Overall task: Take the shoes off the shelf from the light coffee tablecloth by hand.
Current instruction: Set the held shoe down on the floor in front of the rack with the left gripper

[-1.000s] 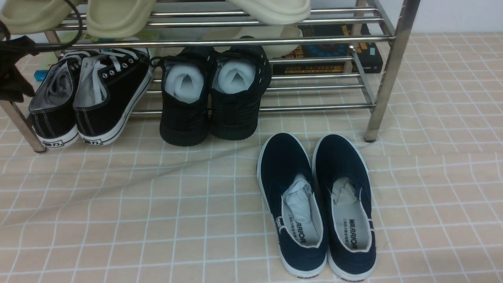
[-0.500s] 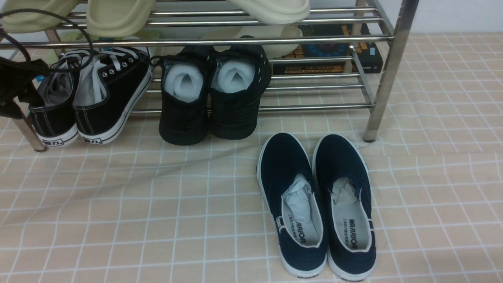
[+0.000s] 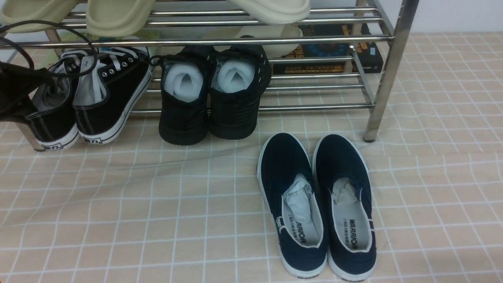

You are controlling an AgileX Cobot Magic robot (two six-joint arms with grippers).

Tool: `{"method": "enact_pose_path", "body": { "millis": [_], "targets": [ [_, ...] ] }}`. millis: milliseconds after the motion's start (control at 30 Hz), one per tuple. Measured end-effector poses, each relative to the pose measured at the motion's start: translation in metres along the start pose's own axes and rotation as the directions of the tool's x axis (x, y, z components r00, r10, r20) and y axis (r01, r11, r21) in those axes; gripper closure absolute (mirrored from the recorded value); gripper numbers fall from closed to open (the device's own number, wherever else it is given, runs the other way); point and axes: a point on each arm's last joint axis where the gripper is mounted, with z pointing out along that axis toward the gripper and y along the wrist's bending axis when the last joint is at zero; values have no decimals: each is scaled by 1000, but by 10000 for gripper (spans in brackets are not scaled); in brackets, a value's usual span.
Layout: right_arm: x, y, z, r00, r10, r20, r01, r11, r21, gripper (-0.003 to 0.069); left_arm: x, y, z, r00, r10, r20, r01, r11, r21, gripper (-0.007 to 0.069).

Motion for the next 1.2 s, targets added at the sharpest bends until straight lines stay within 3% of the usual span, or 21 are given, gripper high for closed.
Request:
{"method": "enact_pose_path", "body": {
  "millis": [133,367,567,700,900,1200],
  "targets": [
    [0,0,0,1000,0,0,0,1000,0,420,11,-4,-38,999,24,-36,-24,1000,-9,608],
    [0,0,0,1000,0,2,0,1000,0,420,35,-11,-125,997,66,39,-65,998,-26,606],
    [0,0,0,1000,0,2,0,1000,0,420,54,-13,-158,995,79,60,-77,997,-30,606],
    [0,0,0,1000,0,2,0,1000,0,420,74,-8,-162,996,79,47,-76,995,-59,606],
    [0,0,0,1000,0,2,0,1000,0,420,112,0,-152,999,-29,38,32,996,-79,606],
    [0,0,0,1000,0,3,0,1000,0,420,164,14,-98,990,-141,7,141,987,-75,606]
  ]
}}
